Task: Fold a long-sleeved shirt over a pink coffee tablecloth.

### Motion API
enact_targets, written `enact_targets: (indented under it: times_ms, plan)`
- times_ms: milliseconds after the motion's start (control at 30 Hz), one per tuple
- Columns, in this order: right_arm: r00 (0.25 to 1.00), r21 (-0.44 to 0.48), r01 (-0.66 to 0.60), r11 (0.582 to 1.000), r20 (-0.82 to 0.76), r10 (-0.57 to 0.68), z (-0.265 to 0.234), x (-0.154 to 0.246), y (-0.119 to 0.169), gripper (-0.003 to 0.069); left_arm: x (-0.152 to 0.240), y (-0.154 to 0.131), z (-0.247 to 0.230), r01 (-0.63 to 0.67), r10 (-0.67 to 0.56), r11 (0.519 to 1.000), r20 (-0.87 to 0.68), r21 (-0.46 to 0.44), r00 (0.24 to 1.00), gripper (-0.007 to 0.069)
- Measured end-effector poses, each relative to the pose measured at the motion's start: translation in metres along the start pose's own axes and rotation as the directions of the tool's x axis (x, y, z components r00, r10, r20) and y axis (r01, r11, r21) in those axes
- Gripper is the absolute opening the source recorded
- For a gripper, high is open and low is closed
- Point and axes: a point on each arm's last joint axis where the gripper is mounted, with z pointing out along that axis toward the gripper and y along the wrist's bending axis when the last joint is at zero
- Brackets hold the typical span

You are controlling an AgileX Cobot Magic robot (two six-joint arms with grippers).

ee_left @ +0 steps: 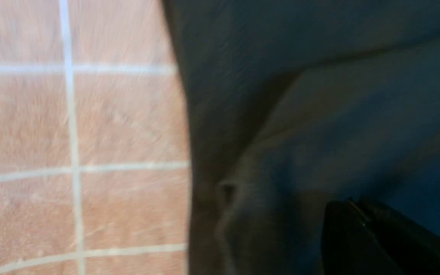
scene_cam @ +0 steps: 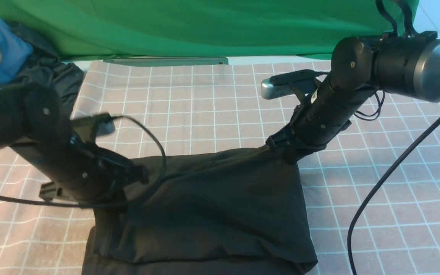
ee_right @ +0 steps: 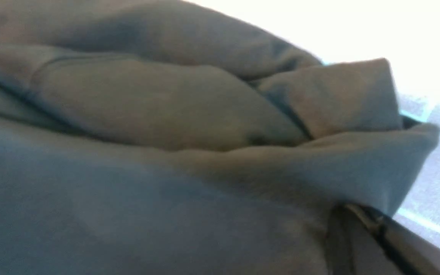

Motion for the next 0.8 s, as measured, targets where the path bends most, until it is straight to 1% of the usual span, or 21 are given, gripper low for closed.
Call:
enact_targets:
  times_ms: [100, 133, 167, 200, 267, 333, 367, 500, 533, 567, 600, 633, 667, 700, 733, 800]
  plan:
    - [0.999, -0.008, 0.028, 1.000, 0.030, -0.027, -0.012, -0.003, 0.008, 0.0037, 0.002, -0.002, -0.012, 0.003, -0.004, 1.000, 0.027, 0.015, 1.000, 0.0013]
    - [0.995, -0.012, 0.083, 0.996, 0.063, -0.082, -0.021, -0.005, 0.016, 0.0037, 0.006, -0.002, -0.019, 0.002, -0.002, 1.000, 0.017, 0.018, 1.000, 0.0013]
    - [0.993, -0.012, 0.101, 0.995, 0.070, -0.100, -0.023, -0.005, 0.018, 0.0037, 0.007, -0.002, -0.019, 0.002, -0.002, 1.000, 0.012, 0.017, 1.000, 0.0013]
    - [0.983, -0.018, 0.162, 0.987, 0.093, -0.160, -0.028, -0.006, 0.024, 0.0039, 0.010, -0.002, -0.021, 0.003, -0.003, 1.000, -0.010, 0.014, 1.000, 0.0013]
    - [0.958, -0.032, 0.269, 0.963, 0.116, -0.264, -0.031, -0.006, 0.035, 0.0041, 0.011, -0.001, -0.020, 0.005, -0.005, 1.000, -0.032, 0.007, 0.999, 0.0013]
    - [0.936, -0.042, 0.338, 0.940, 0.121, -0.331, -0.031, -0.005, 0.042, 0.0043, 0.011, -0.001, -0.018, 0.019, -0.019, 1.000, -0.036, 0.000, 0.999, 0.0013]
    - [0.912, -0.054, 0.399, 0.915, 0.124, -0.391, -0.028, -0.004, 0.048, 0.0049, 0.009, 0.002, -0.015, 0.051, -0.051, 0.999, -0.044, -0.010, 0.998, 0.0013]
    - [0.859, -0.066, 0.506, 0.860, 0.128, -0.495, -0.018, -0.006, 0.056, 0.0083, 0.004, 0.017, -0.001, 0.139, -0.143, 0.989, -0.079, -0.050, 0.987, 0.0013]
    - [0.837, -0.061, 0.542, 0.838, 0.134, -0.531, -0.015, -0.006, 0.058, 0.0111, 0.002, 0.024, 0.002, 0.166, -0.171, 0.984, -0.093, -0.062, 0.981, 0.0013]
    - [0.834, -0.061, 0.546, 0.836, 0.133, -0.535, -0.013, -0.006, 0.058, 0.0116, 0.002, 0.024, 0.002, 0.166, -0.171, 0.984, -0.094, -0.062, 0.981, 0.0013]
    - [0.808, -0.052, 0.582, 0.811, 0.149, -0.570, -0.009, -0.009, 0.063, 0.0172, 0.001, 0.031, 0.003, 0.195, -0.201, 0.979, -0.096, -0.068, 0.975, 0.0013]
    - [0.795, -0.047, 0.599, 0.799, 0.155, -0.587, -0.007, -0.009, 0.065, 0.0202, 0.000, 0.034, 0.003, 0.204, -0.210, 0.977, -0.095, -0.069, 0.973, 0.0013]
    - [0.791, -0.044, 0.604, 0.796, 0.158, -0.591, -0.007, -0.010, 0.066, 0.0210, 0.000, 0.034, 0.002, 0.208, -0.214, 0.976, -0.094, -0.068, 0.972, 0.0013]
    - [0.762, -0.033, 0.638, 0.769, 0.173, -0.625, -0.003, -0.011, 0.072, 0.0277, 0.000, 0.036, 0.002, 0.215, -0.221, 0.975, -0.097, -0.060, 0.971, 0.0013]
    - [0.743, -0.027, 0.659, 0.752, 0.179, -0.645, 0.000, -0.012, 0.075, 0.0307, 0.000, 0.036, 0.002, 0.219, -0.223, 0.974, -0.099, -0.053, 0.970, 0.0013]
    - [0.713, -0.023, 0.692, 0.722, 0.182, -0.678, 0.005, -0.012, 0.081, 0.0337, 0.000, 0.034, 0.002, 0.218, -0.221, 0.975, -0.104, -0.040, 0.970, 0.0013]
